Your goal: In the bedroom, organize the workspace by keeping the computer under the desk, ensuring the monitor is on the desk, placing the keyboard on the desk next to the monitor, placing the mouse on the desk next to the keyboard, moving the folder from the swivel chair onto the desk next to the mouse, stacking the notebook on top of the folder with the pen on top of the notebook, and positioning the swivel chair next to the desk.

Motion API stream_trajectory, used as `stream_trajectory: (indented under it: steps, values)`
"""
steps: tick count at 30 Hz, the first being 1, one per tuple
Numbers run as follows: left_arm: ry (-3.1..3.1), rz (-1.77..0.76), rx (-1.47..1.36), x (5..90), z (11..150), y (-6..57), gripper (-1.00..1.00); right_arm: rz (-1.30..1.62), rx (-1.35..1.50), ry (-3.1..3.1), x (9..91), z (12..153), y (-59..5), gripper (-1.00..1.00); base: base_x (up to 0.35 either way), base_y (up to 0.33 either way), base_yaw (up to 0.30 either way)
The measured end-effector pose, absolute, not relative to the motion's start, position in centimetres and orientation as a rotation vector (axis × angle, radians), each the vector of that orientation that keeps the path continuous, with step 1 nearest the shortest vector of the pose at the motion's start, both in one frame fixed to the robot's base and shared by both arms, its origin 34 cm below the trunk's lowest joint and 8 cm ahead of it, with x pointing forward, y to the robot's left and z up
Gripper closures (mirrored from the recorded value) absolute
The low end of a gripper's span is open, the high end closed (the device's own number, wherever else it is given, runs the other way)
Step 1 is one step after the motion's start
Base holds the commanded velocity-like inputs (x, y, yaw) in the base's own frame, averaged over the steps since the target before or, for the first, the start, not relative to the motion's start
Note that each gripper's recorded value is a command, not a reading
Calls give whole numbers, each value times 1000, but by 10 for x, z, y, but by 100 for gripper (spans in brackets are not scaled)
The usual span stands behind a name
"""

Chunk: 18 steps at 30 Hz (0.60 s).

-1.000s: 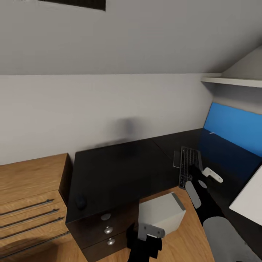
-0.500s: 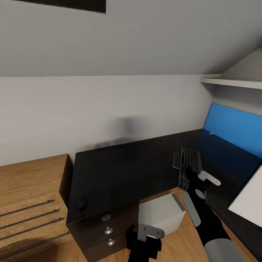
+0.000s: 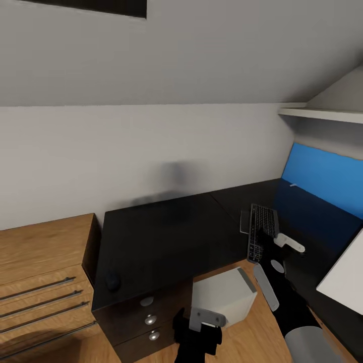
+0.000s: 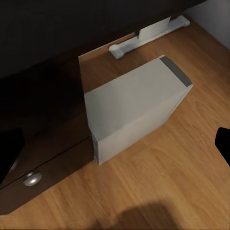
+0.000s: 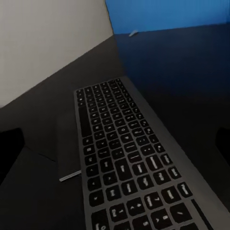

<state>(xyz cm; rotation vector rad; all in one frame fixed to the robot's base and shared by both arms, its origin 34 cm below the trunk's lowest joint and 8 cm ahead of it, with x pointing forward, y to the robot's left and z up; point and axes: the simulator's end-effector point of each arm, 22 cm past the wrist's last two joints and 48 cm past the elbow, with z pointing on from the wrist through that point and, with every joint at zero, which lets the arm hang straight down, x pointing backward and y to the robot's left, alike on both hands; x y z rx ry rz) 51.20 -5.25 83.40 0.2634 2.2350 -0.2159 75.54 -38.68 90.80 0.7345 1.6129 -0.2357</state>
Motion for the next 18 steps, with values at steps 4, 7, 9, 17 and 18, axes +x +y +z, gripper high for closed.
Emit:
stream_trajectory:
  steps: [4,7,9,17,18]
  values:
    - [2247,-199,243,516,828,-45,-100,-245,738,1625,757,904,-389,-100,0,0,0]
    - [2249,-197,220,519,826,-40,-100,-288,760,1649,745,887,-400,-100,0,0,0]
    - [2251,-194,207,522,825,-37,-100,-310,767,1652,739,884,-407,-100,0,0,0]
    - [2260,-172,156,531,822,-22,-100,-332,764,1649,730,882,-415,-100,0,0,0]
    - [2261,-169,150,532,821,-20,-100,-332,764,1649,730,882,-415,-100,0,0,0]
